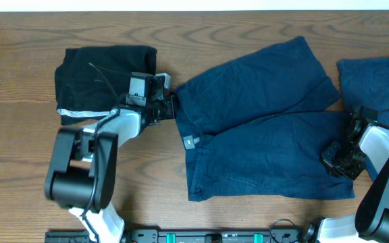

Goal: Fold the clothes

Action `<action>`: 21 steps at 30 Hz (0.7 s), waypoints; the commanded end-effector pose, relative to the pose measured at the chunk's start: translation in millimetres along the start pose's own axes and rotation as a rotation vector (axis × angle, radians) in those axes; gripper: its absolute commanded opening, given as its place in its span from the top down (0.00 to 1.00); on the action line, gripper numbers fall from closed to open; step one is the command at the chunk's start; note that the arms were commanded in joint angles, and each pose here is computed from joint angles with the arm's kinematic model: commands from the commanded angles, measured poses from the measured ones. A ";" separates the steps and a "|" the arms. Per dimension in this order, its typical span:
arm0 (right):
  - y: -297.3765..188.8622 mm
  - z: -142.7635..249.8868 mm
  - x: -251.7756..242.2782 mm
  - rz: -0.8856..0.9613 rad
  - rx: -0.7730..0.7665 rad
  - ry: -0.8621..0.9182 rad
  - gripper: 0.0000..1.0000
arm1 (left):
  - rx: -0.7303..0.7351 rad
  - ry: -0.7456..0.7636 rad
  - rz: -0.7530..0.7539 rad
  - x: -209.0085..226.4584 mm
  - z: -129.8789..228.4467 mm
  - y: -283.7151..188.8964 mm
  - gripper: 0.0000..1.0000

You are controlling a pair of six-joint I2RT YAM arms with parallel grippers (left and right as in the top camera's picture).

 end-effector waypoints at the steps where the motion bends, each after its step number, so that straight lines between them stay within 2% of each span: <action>1: 35.0 10.5 -6.2 0.075 0.060 -0.022 0.99 | -0.001 -0.007 -0.019 7.2 3.7 11.1 0.94; 8: 35.1 10.3 -6.0 0.075 0.059 -0.022 0.99 | -0.104 0.037 -0.015 6.0 -12.2 11.8 0.94; 17: 35.2 10.3 -6.0 0.074 0.058 -0.021 0.99 | -0.178 0.039 -0.157 17.6 -20.6 11.4 0.94; 21: 35.2 10.3 -6.0 0.074 0.058 -0.022 0.99 | -0.222 0.052 -0.168 22.6 -23.8 19.5 0.94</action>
Point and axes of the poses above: each gripper's point midway between its finger pads, its own y axis out along the fingers, its own x axis along the line the jaws close on, z = x × y, the point moved 9 cm from there along -y, back along the fingers, and after that the axes turned 7 degrees about y, right-handed, at the moved point
